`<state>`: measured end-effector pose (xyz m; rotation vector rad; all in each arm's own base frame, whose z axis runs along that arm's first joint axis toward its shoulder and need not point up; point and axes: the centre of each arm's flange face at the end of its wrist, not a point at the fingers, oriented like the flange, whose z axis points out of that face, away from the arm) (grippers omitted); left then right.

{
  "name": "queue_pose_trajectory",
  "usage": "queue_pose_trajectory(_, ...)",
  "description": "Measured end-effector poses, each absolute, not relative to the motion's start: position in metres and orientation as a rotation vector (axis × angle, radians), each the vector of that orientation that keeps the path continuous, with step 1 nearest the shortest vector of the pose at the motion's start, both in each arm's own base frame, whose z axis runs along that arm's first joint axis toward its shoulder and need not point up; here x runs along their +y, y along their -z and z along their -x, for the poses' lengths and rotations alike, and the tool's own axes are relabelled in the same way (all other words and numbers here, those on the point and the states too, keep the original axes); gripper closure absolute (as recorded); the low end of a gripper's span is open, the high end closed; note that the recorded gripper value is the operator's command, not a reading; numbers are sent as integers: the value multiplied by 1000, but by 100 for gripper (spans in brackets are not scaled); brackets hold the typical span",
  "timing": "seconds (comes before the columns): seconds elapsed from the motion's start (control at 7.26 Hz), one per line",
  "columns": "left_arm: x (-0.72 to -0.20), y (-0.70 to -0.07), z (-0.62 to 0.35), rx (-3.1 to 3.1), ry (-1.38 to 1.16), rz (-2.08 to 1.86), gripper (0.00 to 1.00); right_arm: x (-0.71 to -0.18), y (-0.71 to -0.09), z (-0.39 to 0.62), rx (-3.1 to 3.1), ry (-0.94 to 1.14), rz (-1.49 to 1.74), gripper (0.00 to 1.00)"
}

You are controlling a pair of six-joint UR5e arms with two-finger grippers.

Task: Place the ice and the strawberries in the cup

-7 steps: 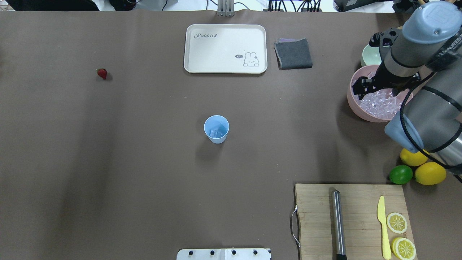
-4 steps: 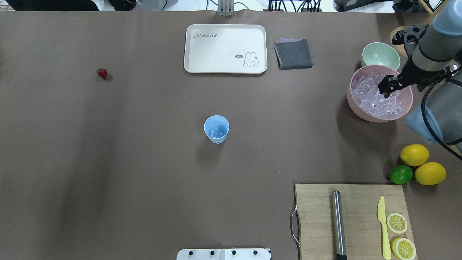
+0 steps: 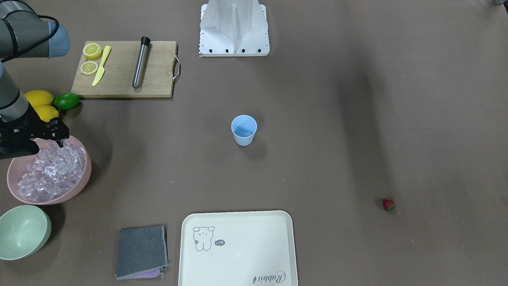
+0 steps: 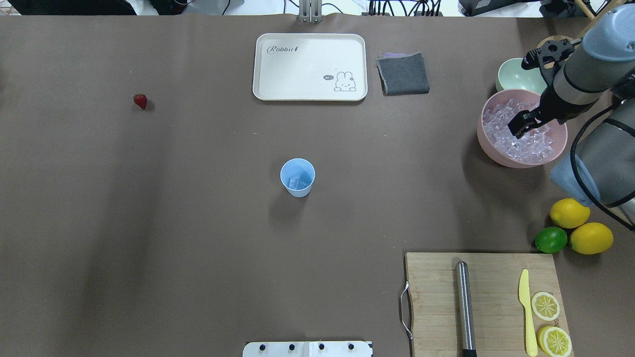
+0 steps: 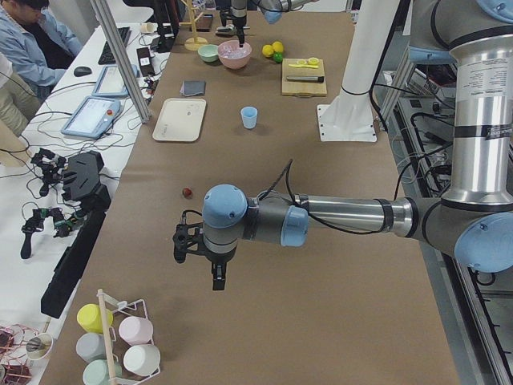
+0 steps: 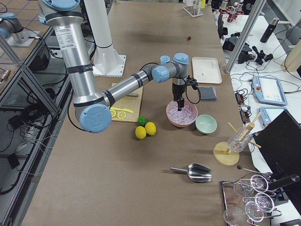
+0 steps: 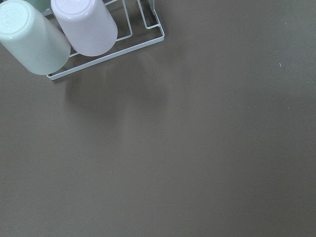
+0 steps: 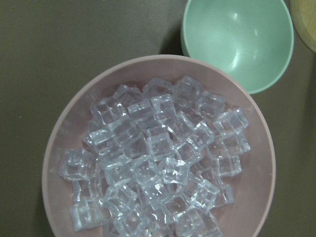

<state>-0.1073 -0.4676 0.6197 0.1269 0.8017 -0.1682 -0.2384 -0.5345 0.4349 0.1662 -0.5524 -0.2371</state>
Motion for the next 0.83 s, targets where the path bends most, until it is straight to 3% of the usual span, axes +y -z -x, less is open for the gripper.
queue_pose_trajectory(0.83,-467,-623,107,799,170,-122,3,-519,-483,231,-571,425,-281,5)
